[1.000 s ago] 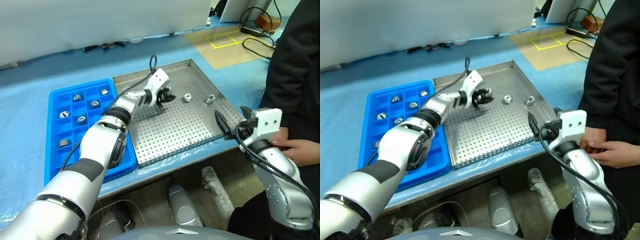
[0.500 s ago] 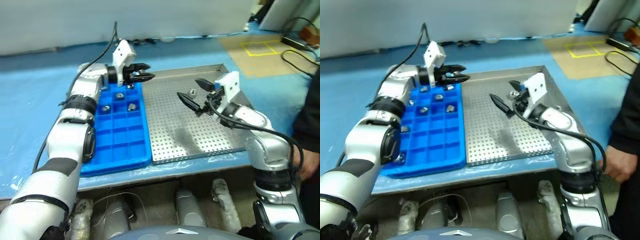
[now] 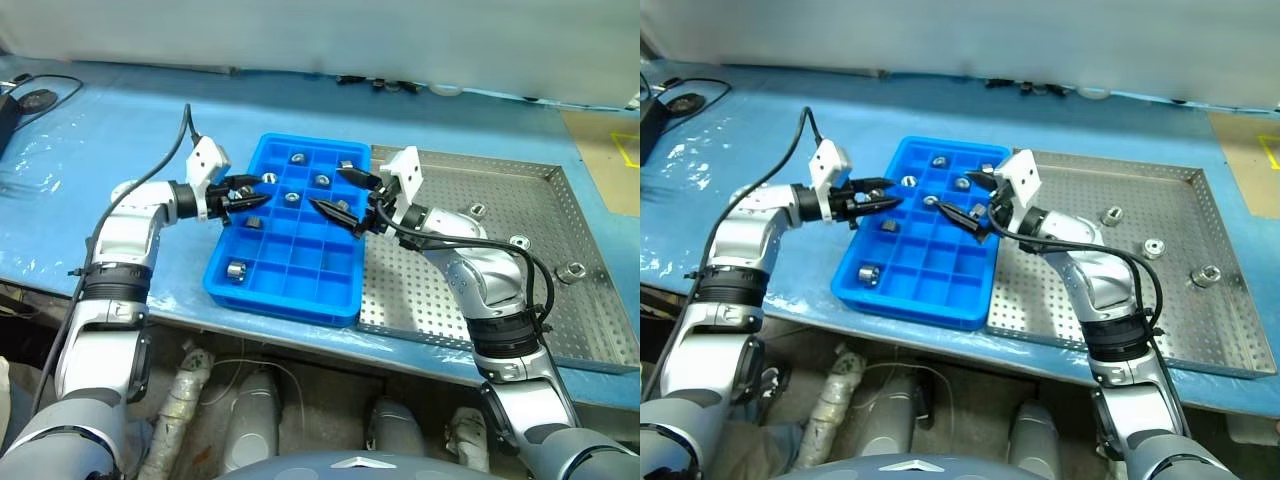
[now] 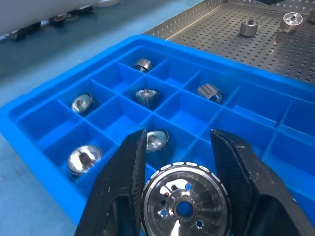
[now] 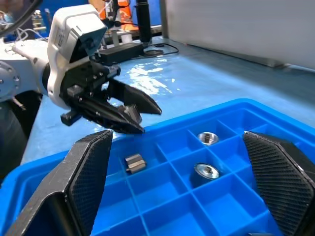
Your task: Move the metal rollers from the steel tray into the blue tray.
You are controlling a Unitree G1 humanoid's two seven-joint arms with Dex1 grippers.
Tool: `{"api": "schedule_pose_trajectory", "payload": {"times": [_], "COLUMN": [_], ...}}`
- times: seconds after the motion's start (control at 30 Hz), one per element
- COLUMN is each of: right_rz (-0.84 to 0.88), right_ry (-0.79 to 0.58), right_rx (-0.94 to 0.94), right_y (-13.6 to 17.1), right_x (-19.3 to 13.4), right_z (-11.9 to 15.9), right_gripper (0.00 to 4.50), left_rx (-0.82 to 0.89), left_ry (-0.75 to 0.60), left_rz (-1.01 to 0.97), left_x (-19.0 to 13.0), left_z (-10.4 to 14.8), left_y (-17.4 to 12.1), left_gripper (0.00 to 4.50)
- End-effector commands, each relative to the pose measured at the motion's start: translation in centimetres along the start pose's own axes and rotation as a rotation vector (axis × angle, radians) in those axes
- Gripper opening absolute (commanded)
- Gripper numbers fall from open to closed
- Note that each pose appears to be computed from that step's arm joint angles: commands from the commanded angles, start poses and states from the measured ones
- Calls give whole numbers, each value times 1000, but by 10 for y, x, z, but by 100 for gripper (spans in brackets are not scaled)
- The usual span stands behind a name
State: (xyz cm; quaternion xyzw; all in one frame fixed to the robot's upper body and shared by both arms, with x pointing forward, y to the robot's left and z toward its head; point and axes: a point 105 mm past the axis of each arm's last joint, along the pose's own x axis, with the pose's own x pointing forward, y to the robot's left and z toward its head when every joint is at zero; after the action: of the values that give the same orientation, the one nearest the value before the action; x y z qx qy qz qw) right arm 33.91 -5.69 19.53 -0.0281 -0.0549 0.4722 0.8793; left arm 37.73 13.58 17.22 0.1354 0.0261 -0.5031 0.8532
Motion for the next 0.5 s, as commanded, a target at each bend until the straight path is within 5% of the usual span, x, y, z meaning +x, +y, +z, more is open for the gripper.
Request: {"api": "schedule_pose_trajectory", "payload": {"times": [0.03, 0.17, 0.5], "right_rz": [8, -8, -58], "right_ry": [-40, -30, -23], "right_rx": [-32, -30, -20], "right_y": [4, 3, 1], "right_x": [-2, -5, -11], "right_z": [12, 9, 3], "right_gripper": [450, 450, 450], "left_rx": [12, 3, -2], "left_ry": [-14, 56, 133], "left_rz": [-65, -140, -132], "left_x": [11, 15, 6], "left_z": [4, -17, -37], "left_y": [-18, -36, -27], "left_gripper": [170, 170, 170]}}
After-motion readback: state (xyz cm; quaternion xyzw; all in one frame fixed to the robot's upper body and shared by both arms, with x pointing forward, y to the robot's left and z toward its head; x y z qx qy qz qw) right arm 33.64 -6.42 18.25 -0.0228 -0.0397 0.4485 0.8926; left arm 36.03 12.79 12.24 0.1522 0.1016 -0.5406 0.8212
